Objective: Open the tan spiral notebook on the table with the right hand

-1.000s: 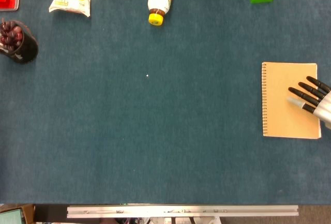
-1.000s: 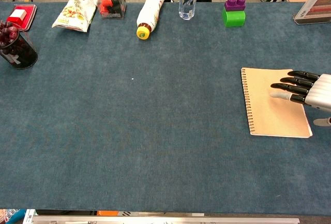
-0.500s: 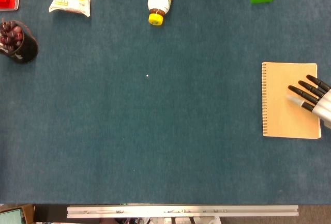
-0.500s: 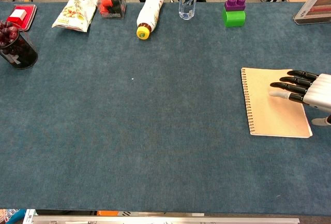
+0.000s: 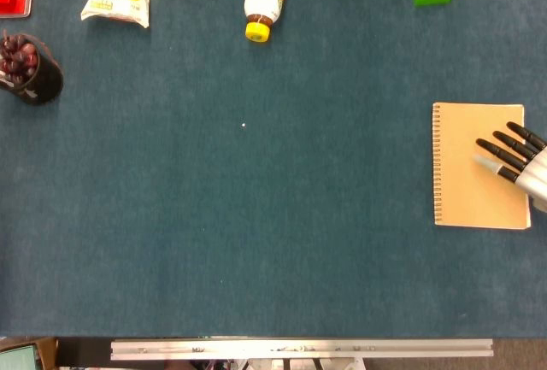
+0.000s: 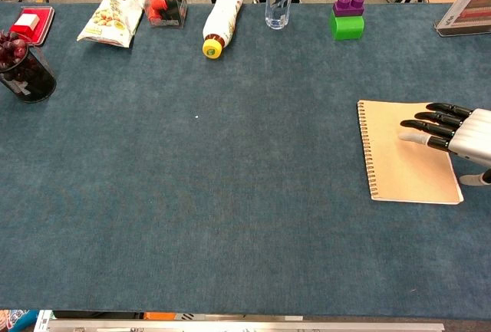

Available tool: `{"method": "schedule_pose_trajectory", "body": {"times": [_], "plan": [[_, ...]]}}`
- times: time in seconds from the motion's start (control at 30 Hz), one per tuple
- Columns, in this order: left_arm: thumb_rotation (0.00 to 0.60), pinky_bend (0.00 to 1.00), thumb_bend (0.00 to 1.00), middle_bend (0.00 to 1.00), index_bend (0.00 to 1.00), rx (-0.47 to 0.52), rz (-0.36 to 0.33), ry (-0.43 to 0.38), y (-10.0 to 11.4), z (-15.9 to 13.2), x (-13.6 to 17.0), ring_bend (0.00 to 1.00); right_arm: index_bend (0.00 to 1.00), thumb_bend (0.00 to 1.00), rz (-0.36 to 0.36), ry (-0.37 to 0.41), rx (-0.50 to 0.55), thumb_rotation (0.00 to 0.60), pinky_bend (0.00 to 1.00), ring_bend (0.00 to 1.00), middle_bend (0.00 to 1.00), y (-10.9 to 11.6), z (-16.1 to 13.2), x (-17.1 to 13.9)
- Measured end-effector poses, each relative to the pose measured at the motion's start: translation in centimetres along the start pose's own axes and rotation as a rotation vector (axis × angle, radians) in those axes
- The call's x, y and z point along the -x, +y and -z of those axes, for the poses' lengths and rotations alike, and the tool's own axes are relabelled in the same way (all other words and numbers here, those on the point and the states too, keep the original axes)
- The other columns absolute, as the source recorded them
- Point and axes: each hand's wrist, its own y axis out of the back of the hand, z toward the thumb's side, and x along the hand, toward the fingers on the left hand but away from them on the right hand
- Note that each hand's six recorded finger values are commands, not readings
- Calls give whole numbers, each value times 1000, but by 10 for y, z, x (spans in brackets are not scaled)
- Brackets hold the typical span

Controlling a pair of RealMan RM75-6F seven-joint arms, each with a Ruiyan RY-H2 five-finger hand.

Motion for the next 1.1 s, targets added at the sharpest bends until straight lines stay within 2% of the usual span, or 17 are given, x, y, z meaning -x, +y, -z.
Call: {"method": "schedule_pose_trajectory", "body": {"times": [1.1], "plan": [[600, 378, 241, 303, 475, 1, -2, 3, 1, 1, 0, 247, 0, 0, 21, -13, 19, 600, 60, 0, 0, -2, -4, 5]]}}
